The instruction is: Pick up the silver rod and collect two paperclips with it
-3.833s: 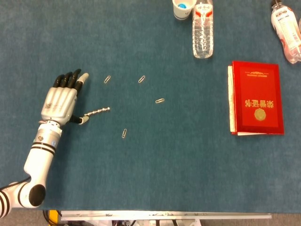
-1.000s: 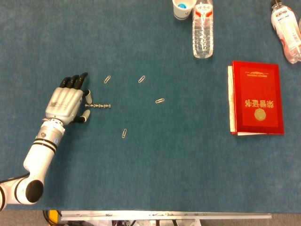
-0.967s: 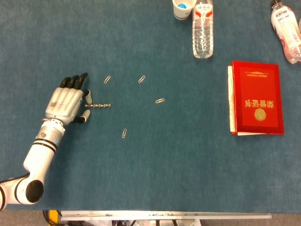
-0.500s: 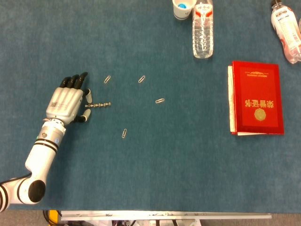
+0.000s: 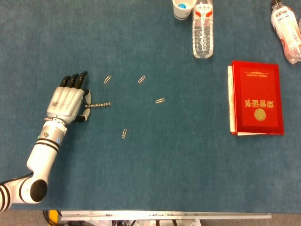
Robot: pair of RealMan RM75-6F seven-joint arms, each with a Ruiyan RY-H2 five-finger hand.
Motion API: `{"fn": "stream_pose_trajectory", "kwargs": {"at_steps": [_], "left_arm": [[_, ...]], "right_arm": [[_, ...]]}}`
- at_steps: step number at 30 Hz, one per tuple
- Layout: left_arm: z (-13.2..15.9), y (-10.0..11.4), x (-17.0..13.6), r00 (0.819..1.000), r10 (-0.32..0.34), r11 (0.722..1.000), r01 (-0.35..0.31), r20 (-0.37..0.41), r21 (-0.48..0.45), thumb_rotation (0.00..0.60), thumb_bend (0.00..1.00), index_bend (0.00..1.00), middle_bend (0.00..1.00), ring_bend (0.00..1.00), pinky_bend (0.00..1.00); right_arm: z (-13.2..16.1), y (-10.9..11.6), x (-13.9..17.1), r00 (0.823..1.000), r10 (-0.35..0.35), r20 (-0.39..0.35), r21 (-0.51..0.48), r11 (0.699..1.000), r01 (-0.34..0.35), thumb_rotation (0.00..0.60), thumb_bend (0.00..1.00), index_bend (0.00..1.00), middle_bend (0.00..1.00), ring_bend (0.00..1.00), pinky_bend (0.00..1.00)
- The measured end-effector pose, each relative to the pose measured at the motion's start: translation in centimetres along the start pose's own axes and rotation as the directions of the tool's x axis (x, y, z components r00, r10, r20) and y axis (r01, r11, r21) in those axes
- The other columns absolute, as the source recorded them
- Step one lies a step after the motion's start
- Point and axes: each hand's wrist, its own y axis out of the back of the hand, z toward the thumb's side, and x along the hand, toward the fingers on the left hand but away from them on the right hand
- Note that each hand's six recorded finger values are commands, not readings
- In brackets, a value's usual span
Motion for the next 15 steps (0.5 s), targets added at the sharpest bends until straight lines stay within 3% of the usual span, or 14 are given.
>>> {"fn": "stream_pose_trajectory", "kwargs": {"at_steps": [5,15], "left_arm": [[0.15,0.0,0.09,1.0,0.003,1.0,-0.003,-0.001,0.007,0.6,0.36,0.42,0.0,0.0,0.06],[0.09,0.14,0.38,0.999,0.029,0.999,-0.028,-0.02,0.039,0.6,0.36,0.55,0.0,0.0,0.06]], "right_arm": [[0.04,0.01,0.02,1.0,0.0,-0.002,0.0,1.0,0.0,0.6,0.5,0.17,0.17,0.13,0.27],[0.06,-0.02,0.0,1.0,0.001,-0.002,0.0,1.0,-0.001,0.6,0.5,0.17,0.17,0.13,0.27]]}}
